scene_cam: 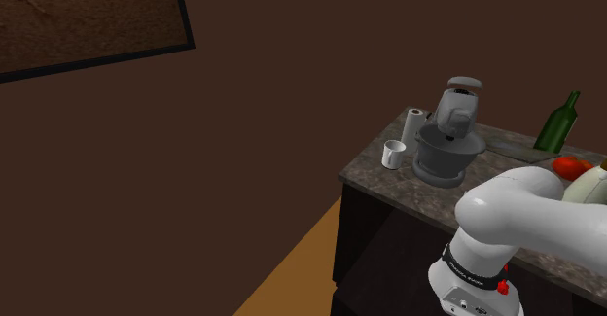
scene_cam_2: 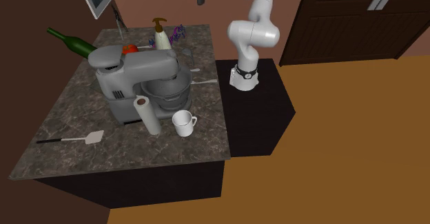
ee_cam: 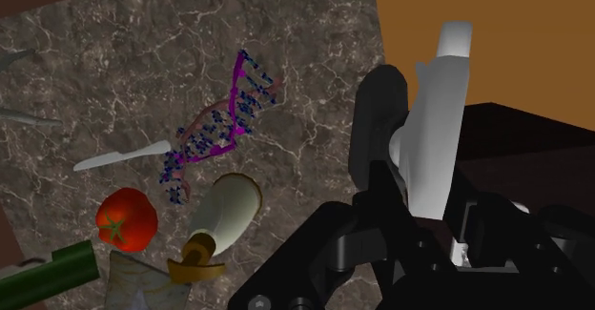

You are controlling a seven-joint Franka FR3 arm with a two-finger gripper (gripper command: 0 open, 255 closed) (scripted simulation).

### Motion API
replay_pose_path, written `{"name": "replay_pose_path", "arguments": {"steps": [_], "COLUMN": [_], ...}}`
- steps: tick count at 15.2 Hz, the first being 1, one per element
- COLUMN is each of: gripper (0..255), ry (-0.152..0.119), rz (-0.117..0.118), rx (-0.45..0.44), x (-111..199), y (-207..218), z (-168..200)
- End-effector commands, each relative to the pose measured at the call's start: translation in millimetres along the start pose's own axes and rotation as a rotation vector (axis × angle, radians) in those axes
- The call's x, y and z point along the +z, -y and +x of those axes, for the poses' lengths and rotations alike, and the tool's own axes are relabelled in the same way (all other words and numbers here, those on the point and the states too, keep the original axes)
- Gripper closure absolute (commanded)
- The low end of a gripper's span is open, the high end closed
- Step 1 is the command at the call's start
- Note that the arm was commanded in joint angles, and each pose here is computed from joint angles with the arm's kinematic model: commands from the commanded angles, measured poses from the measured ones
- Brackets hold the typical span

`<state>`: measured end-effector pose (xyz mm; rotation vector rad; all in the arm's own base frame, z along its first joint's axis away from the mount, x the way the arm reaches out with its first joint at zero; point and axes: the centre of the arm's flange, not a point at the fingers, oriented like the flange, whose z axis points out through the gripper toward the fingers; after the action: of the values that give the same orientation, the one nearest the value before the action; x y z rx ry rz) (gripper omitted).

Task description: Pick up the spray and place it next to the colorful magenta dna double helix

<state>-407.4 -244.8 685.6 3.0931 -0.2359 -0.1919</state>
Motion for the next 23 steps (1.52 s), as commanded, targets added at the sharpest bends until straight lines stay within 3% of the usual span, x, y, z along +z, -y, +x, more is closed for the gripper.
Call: {"name": "replay_pose_path", "arguments": {"steps": [1,23], "gripper": [255,255], "ry": [0.0,0.0], "rz": [0.0,0.0], "rx": [0.0,0.0], "x": [9.6,124.9], "y": [-0.4,4.5], "z": [1.8,15.7]}}
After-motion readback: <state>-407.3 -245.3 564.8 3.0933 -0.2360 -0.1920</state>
